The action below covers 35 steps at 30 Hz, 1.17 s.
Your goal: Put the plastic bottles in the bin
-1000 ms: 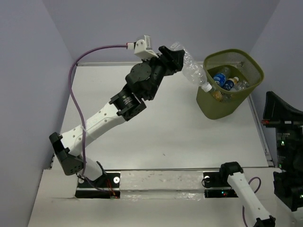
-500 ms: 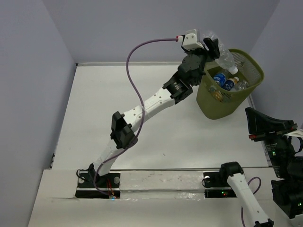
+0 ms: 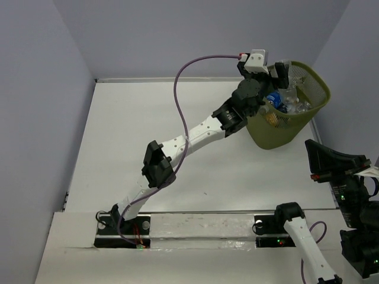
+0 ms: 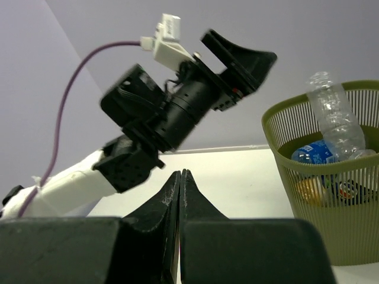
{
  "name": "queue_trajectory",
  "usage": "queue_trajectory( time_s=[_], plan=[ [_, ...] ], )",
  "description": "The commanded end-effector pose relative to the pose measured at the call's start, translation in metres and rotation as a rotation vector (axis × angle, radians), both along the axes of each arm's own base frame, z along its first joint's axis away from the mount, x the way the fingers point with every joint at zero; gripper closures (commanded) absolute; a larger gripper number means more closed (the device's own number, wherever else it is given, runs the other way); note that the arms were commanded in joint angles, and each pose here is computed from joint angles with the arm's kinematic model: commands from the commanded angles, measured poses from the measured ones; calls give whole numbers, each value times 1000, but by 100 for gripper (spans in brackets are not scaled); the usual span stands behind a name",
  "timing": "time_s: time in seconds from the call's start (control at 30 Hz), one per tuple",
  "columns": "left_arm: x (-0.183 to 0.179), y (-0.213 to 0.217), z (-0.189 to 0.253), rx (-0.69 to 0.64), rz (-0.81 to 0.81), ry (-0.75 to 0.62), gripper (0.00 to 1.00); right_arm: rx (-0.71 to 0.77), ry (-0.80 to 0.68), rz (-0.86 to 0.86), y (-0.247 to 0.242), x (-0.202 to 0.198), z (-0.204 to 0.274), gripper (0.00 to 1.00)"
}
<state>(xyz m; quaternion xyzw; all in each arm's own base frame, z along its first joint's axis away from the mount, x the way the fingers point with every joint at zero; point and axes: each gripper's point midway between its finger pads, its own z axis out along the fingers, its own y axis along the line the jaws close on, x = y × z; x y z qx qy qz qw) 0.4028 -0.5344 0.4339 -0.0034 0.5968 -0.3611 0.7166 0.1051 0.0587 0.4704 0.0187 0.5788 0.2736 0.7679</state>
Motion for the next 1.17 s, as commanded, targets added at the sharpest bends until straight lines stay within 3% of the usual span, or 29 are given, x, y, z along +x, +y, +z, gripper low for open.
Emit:
queue_trajectory(
  time_s=[0.0,0.13,0.2,0.27,0.3,0.4,0.5,0.53,0.57,0.7,0.83,0.93,1.13],
  plan=[
    [-54,76,151,-189,-46,-183,1,-2,-5,13,3,1,2,100],
    [-77,96,173,-163,-103,-173,1,0,-6,3,1,2,5,100],
    [-84,99,159,-107,-132,-136,1,-1,3,2,1,3,4,100],
    [-104,118,151,-63,-161,-104,1,-4,2,12,3,2,5,100],
    [-124,150,173,-97,-167,-124,1,-13,-5,22,4,-1,7,100],
    [-138,168,120,-15,-194,-45,1,-18,-55,25,3,-16,21,96],
    [-167,218,86,5,-196,-11,1,-20,-130,-5,-5,-37,38,49],
    [-181,247,73,7,-189,-6,1,-8,-172,-30,-12,-50,48,20],
    [-189,262,68,-1,-185,-3,1,4,-209,-49,-17,-63,53,1],
    [-230,353,71,-100,-142,-41,1,29,-294,-148,-39,-91,63,0],
    [-253,408,54,-133,-105,-30,1,43,-287,-213,-51,-90,51,0],
    [-261,437,33,-147,-66,-16,1,48,-249,-209,-49,-79,33,0],
    [-255,440,-14,-86,-20,49,1,6,-175,-118,-28,-51,12,0]
  ],
)
